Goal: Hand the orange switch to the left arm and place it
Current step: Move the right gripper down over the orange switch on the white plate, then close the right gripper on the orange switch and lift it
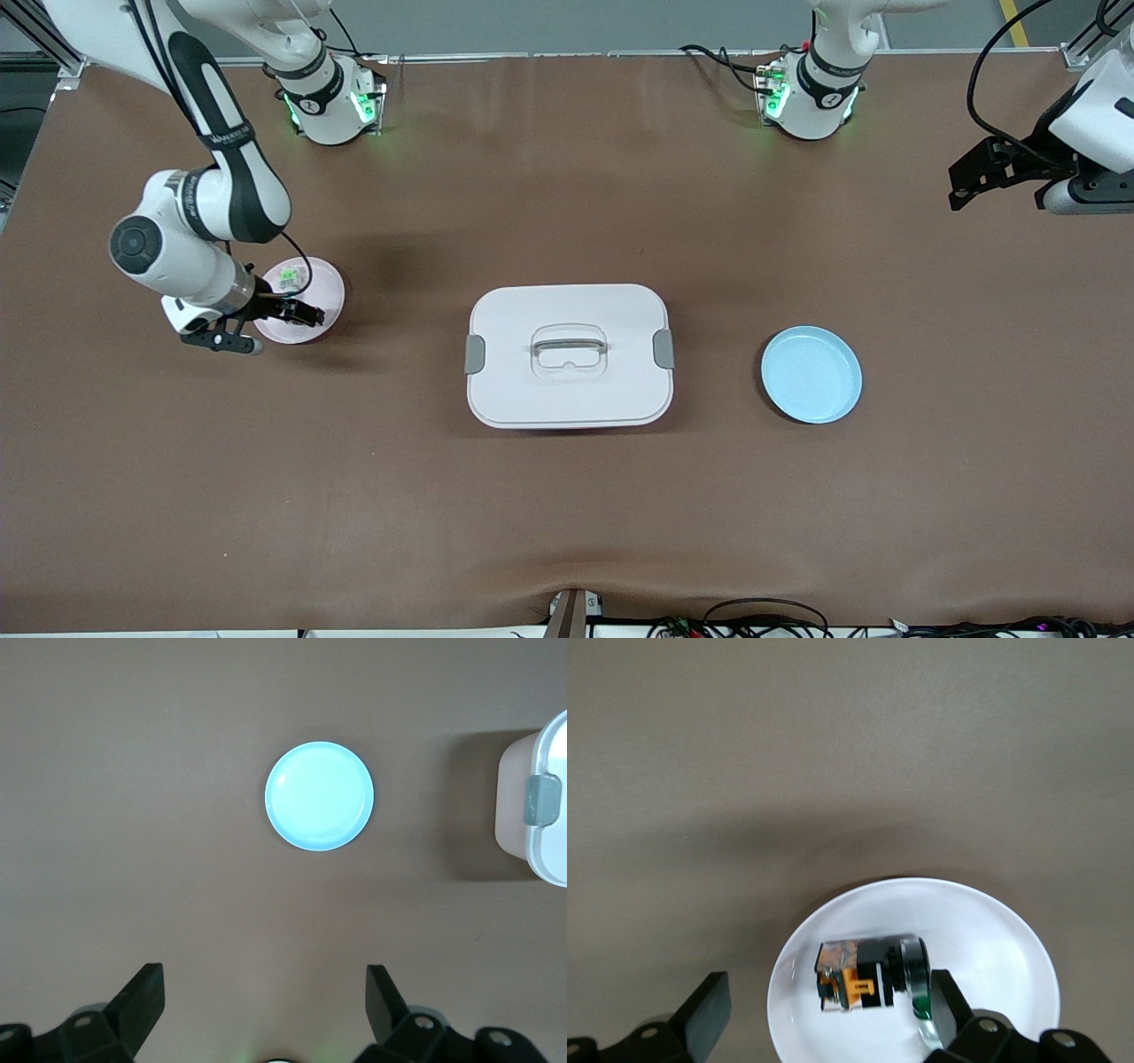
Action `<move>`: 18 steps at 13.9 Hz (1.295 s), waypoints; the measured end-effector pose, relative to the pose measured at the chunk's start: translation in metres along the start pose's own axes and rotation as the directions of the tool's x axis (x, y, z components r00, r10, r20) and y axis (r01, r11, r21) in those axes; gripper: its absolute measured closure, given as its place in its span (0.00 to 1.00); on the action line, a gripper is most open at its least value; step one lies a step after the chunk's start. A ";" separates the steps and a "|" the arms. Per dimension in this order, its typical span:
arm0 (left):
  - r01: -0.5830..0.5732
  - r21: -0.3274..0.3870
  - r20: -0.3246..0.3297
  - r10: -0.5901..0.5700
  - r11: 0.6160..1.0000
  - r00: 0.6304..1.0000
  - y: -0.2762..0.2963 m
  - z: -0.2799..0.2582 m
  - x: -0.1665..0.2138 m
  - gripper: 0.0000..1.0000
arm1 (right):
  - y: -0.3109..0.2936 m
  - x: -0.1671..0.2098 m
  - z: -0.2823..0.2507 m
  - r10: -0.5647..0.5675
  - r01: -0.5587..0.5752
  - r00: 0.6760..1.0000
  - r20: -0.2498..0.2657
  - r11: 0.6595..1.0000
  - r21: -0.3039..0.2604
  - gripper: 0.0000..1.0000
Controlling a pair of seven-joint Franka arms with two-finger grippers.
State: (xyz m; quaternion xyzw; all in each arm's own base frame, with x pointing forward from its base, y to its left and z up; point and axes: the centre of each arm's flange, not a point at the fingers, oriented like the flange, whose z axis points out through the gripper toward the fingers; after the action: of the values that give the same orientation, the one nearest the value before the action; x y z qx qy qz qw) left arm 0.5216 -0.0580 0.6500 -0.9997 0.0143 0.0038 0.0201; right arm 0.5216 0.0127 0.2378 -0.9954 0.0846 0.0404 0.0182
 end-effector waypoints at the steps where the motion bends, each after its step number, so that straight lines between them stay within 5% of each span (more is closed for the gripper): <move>1: -0.001 0.000 0.000 0.001 1.000 1.000 0.000 0.000 0.000 0.00 | 0.000 0.000 0.008 -0.007 0.007 1.000 0.003 1.000 -0.003 0.00; 18: -0.028 0.002 -0.005 0.028 1.000 1.000 0.015 -0.004 -0.002 0.00 | 0.016 -0.022 0.055 -0.062 0.062 0.998 -0.021 0.998 -0.017 0.00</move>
State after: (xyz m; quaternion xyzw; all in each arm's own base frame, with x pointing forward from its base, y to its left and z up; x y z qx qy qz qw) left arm 0.5195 -0.0734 0.6529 -0.9994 0.0285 0.0014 0.0208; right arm 0.4932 0.0031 0.1842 -0.9981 0.0534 0.0299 0.0103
